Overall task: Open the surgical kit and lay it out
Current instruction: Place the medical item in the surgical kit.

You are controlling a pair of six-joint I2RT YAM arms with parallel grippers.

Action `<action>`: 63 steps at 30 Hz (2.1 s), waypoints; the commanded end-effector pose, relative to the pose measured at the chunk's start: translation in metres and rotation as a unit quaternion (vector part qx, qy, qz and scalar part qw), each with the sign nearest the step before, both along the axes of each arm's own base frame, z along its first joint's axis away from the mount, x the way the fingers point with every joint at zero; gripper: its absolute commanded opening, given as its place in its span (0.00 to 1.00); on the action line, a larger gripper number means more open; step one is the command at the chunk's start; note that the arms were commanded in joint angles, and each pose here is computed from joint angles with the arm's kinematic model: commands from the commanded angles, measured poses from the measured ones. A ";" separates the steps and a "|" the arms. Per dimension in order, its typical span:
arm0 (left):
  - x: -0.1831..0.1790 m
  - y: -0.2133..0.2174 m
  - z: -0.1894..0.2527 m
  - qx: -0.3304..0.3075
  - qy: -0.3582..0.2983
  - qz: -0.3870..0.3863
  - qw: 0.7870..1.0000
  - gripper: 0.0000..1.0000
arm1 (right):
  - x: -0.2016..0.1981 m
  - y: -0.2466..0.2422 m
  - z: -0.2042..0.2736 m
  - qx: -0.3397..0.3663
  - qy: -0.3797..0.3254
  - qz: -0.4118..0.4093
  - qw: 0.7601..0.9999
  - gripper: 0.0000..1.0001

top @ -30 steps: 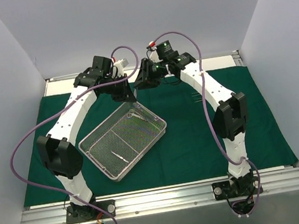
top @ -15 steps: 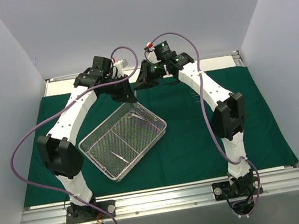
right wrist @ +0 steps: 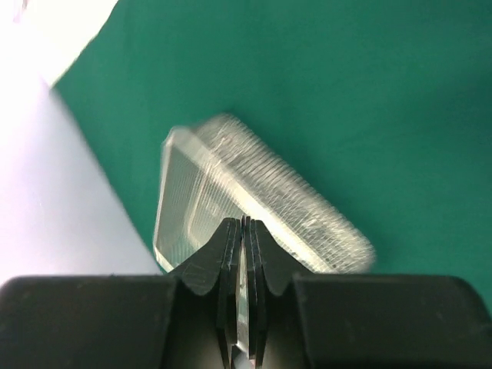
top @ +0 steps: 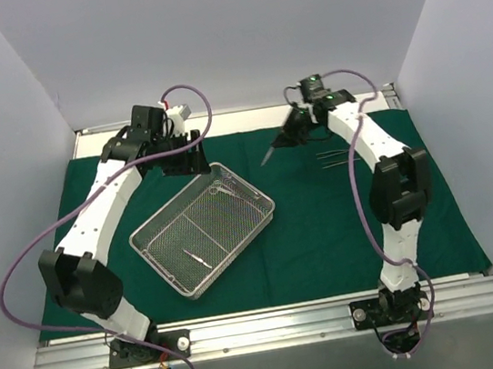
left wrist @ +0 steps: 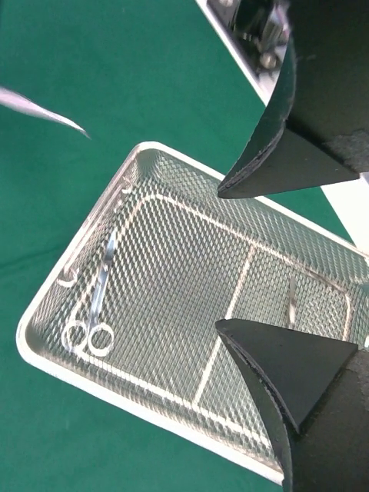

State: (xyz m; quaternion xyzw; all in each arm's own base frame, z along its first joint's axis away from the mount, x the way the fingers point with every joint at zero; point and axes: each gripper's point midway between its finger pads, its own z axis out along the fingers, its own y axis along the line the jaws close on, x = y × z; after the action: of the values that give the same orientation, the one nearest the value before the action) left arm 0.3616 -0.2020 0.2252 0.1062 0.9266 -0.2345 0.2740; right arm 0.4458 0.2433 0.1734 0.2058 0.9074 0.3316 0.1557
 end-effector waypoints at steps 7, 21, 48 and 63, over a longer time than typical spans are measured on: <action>-0.011 0.032 0.020 0.027 -0.075 0.014 0.997 0.72 | -0.014 -0.171 -0.016 -0.047 0.092 -0.349 0.931 0.00; -0.013 0.055 0.004 0.005 -0.064 0.034 0.997 0.72 | -0.035 -0.246 -0.078 -0.111 0.194 -0.491 0.842 0.00; 0.005 0.078 0.000 -0.021 -0.037 0.059 0.997 0.72 | -0.044 -0.265 -0.143 -0.150 0.257 -0.473 0.829 0.01; 0.007 0.079 0.001 -0.032 -0.032 0.061 0.997 0.72 | -0.044 -0.271 -0.155 -0.146 0.269 -0.478 0.823 0.07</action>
State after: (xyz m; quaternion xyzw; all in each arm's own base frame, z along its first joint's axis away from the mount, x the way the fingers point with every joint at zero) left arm 0.3571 -0.1200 0.2041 0.0399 0.9284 -0.2274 0.2911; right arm 0.4097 -0.0238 0.0240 0.6609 0.7449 0.0308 0.0861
